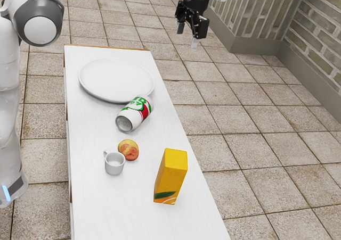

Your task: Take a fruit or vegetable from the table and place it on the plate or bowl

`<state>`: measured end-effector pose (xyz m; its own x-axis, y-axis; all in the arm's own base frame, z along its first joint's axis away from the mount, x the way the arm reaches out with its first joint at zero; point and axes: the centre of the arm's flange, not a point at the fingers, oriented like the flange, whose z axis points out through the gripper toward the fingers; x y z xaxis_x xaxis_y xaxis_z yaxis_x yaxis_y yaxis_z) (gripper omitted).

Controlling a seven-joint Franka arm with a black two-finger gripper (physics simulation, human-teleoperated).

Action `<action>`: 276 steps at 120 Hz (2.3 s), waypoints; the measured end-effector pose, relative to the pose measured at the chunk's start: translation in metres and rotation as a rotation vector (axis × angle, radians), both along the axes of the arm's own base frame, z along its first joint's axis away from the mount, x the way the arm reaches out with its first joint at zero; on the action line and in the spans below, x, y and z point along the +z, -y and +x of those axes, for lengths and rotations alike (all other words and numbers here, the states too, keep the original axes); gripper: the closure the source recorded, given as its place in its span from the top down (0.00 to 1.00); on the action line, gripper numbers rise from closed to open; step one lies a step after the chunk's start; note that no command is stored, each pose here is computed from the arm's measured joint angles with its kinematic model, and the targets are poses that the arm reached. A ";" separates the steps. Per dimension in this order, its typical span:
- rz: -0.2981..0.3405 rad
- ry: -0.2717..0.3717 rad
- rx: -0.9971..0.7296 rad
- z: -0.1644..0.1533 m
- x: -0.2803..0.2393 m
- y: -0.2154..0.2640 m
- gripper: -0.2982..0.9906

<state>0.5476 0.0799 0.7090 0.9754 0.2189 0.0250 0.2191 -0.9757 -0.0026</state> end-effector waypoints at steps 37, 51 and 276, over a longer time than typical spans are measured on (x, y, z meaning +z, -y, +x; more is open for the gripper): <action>0.016 0.120 -0.008 -0.022 0.064 0.004 0.77; 0.022 0.218 -0.051 -0.047 0.115 0.026 0.77; -0.122 -0.032 1.065 -0.112 -0.177 0.152 0.77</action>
<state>0.4353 -0.0717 0.5319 0.2808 0.9567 -0.0770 0.9591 -0.2766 0.0609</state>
